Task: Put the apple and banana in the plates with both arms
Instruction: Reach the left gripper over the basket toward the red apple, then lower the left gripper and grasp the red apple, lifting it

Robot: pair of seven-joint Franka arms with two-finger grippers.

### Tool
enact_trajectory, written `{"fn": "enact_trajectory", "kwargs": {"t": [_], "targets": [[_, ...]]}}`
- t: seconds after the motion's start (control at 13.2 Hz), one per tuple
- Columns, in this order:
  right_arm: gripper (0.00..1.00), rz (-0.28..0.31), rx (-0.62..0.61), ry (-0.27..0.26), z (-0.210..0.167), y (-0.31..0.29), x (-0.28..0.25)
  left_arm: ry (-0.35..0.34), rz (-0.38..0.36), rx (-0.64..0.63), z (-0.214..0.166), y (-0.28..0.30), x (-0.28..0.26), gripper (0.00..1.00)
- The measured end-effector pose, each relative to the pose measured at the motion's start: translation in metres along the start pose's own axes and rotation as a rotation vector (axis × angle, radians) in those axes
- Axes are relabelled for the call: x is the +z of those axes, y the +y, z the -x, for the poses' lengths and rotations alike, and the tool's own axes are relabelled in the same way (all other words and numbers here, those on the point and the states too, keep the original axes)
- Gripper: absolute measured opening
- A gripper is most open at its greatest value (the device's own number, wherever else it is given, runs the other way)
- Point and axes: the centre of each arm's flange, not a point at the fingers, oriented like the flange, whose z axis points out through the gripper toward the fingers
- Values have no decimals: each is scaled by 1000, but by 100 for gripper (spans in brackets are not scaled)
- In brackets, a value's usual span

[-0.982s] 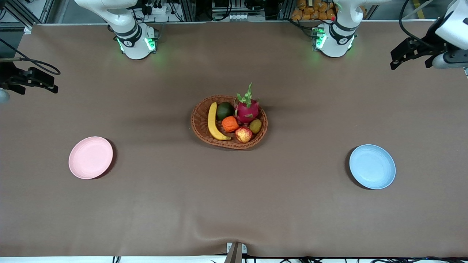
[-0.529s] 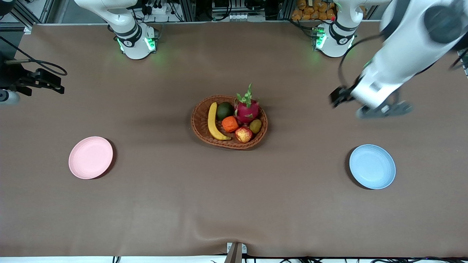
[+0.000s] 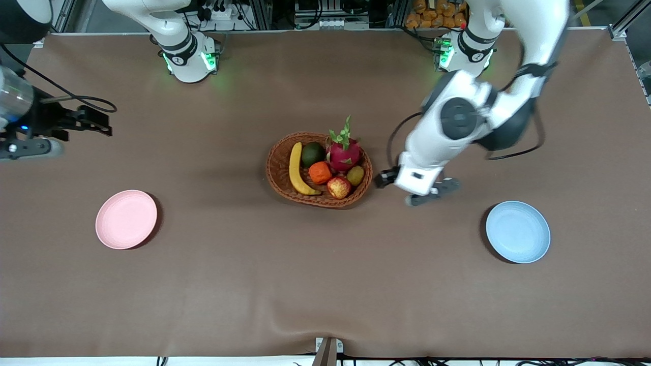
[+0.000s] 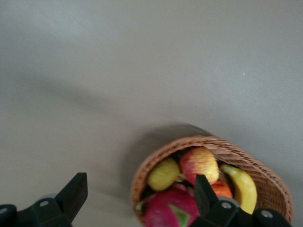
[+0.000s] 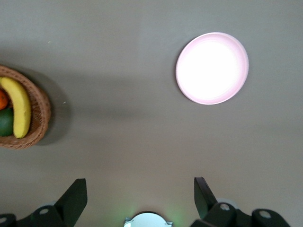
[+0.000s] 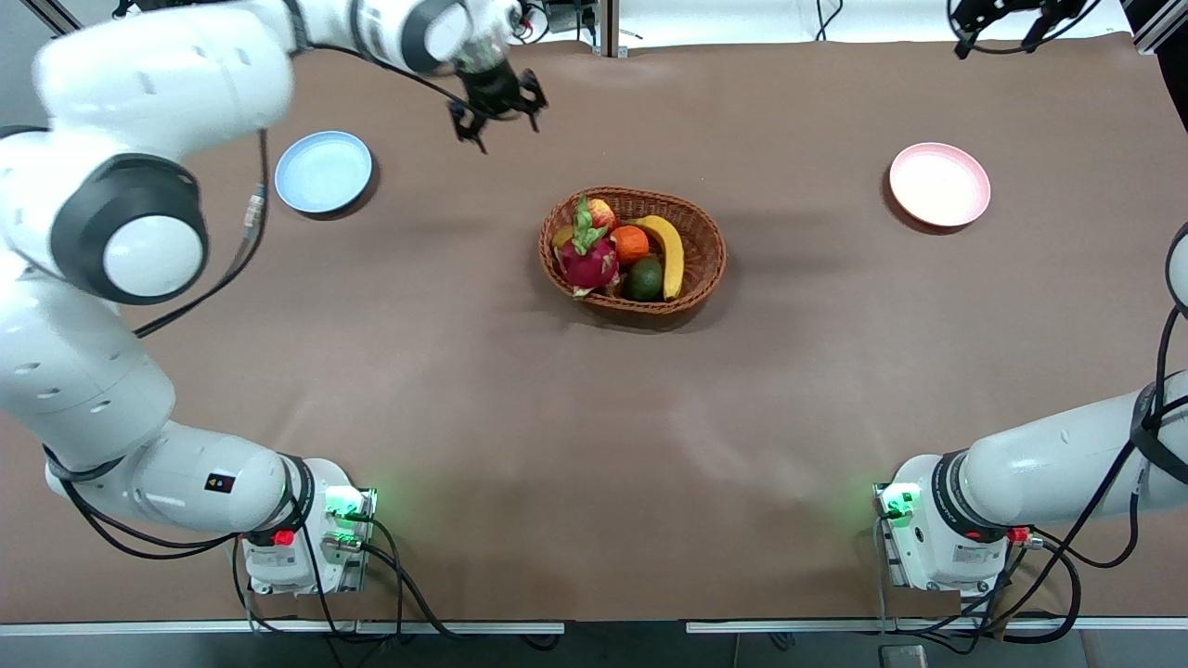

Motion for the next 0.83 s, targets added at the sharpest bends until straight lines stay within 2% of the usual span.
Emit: {"fn": "enact_trajectory", "kwargs": {"t": [0.23,0.6,0.83], "targets": [[100,-50,-14,-11,-9,-11,27,24,23,-68,25,31,52,100],[100,-46,-48,-17,-13,-32,43,13,47,-75,33,46,108,100],[100,-47,-44,-15,-13,-29,43,-12,28,-62,45,51,133,94]]}}
